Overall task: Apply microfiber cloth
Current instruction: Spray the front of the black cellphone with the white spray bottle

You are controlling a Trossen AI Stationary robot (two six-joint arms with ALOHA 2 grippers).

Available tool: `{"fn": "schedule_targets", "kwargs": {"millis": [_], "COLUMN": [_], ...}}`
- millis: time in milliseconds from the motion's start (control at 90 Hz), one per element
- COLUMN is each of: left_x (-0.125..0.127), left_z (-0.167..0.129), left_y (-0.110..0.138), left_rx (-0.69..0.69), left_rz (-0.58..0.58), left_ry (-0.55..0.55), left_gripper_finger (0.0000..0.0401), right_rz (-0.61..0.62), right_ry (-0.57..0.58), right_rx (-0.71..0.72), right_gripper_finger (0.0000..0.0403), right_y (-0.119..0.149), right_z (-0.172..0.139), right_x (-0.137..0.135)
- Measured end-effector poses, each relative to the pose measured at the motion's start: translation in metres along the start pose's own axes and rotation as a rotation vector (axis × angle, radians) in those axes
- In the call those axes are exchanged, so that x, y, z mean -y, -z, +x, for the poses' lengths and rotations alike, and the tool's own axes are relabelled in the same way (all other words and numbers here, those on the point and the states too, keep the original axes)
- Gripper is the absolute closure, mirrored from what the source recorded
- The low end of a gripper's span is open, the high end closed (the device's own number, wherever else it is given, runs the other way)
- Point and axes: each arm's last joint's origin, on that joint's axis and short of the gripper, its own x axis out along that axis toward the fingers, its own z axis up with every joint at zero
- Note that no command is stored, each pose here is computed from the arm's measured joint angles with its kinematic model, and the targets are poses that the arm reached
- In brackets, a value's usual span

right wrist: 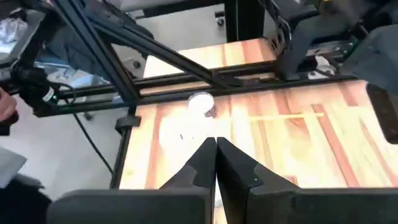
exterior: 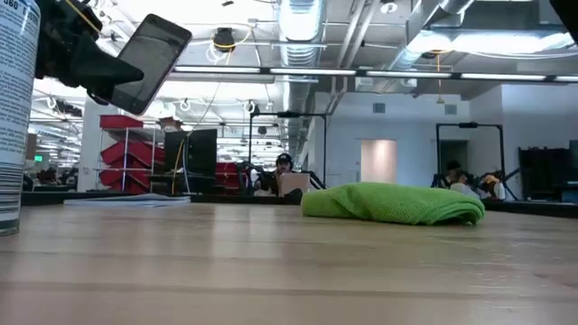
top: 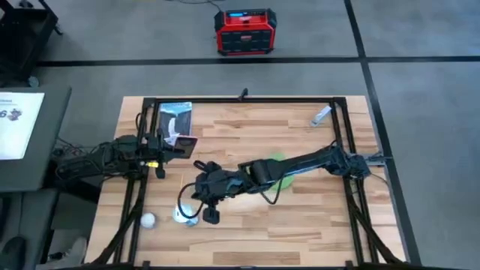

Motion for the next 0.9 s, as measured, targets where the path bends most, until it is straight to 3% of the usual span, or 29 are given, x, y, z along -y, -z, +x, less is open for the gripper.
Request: {"fn": "schedule_targets", "kwargs": {"millis": [222,411,567,733,900], "left_x": [0.0,0.001,0.004,0.004,0.004], "left_z": [0.0,0.0,-0.004,-0.013,-0.015], "left_y": [0.001,0.001,-0.007,-0.022,-0.026], "left_rx": [-0.007,-0.016,0.014,0.034,0.034], "left_rz": [-0.02,-0.073,-0.064,-0.049,-0.047], "left_ry": [0.0,0.012,0.045,0.025,0.001], "left_gripper_finger": [0.0399,0.0399,0.0399,0.0399,0.0399], "right_rz": [-0.063,-0.073,-0.066,-0.038,0.019], "right_ry": [0.035,0.233,0.327,0.398,0.407], "right_rx": [-0.021,-0.08,-0.122,-0.158,-0.095], "right_gripper_finger": [0.0403,0.0403,0.0403,0.0403,0.0403], "right_y": [0.015,0.027,0.043,0.067,0.093], "right_z": [0.008,0.004,0.006,0.02,0.046], "right_x": [-0.018,-0.02,-0.023,-0.017,-0.004]}}
